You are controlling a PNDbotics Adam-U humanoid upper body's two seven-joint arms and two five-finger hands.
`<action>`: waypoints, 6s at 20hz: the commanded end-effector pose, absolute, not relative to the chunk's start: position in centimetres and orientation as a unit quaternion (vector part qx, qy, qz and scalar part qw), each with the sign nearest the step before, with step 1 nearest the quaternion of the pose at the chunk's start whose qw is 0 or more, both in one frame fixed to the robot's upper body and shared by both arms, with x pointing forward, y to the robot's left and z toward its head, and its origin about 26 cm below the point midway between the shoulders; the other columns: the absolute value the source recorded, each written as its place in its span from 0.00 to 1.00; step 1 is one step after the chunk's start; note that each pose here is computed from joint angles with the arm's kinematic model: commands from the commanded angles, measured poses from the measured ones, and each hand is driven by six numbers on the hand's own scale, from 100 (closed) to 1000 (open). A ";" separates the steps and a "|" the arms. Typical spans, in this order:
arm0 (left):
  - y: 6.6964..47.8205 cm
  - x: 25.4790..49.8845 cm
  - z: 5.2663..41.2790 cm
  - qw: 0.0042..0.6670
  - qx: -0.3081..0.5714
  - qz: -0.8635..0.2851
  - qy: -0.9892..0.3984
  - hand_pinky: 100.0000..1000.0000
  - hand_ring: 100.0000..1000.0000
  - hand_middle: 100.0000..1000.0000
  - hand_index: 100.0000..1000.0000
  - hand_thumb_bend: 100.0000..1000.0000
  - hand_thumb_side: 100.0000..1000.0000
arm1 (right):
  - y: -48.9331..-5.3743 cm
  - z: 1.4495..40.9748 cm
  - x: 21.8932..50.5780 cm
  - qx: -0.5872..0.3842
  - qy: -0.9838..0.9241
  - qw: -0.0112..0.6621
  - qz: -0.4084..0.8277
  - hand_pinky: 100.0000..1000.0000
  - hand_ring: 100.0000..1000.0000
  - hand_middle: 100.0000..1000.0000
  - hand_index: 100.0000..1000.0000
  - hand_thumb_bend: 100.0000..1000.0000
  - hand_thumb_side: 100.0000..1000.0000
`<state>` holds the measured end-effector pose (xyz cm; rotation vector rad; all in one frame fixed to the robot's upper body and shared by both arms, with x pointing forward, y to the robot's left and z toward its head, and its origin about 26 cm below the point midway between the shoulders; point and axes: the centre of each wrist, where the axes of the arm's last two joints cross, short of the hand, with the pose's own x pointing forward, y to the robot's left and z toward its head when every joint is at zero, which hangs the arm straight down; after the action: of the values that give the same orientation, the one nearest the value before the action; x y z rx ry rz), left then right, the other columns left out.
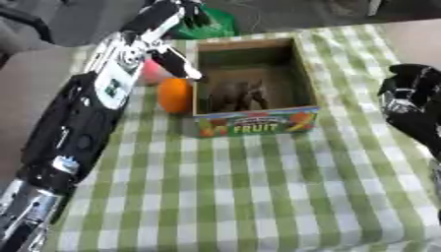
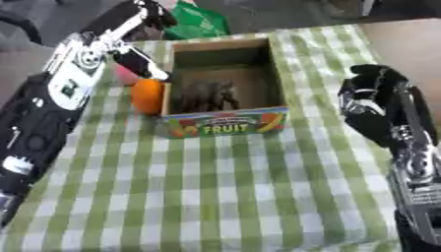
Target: Pick up objects on the table and place them in the box.
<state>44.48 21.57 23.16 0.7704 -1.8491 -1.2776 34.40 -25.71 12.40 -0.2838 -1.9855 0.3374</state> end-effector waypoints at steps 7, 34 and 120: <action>27.1 43.3 23.2 0.442 0.311 -0.457 -0.706 0.69 0.62 0.56 0.69 0.80 0.02 | -26.3 13.2 34.4 -0.130 -0.836 0.516 0.136 0.60 0.62 0.51 0.69 0.00 0.07; 24.7 46.3 12.9 0.538 0.243 -0.514 -0.622 0.63 0.53 0.47 0.62 0.68 0.05 | -26.0 13.2 34.6 -0.123 -0.837 0.515 0.139 0.60 0.62 0.51 0.69 0.00 0.07; 29.4 47.5 12.7 0.580 0.412 -0.307 -0.633 0.63 0.57 0.54 0.69 0.76 0.03 | -25.8 13.0 34.6 -0.114 -0.834 0.518 0.150 0.60 0.62 0.51 0.69 0.00 0.08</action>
<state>47.04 29.01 11.10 0.9263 -1.4491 -0.7310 34.49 -25.54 12.16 -0.2672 -1.9765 0.3456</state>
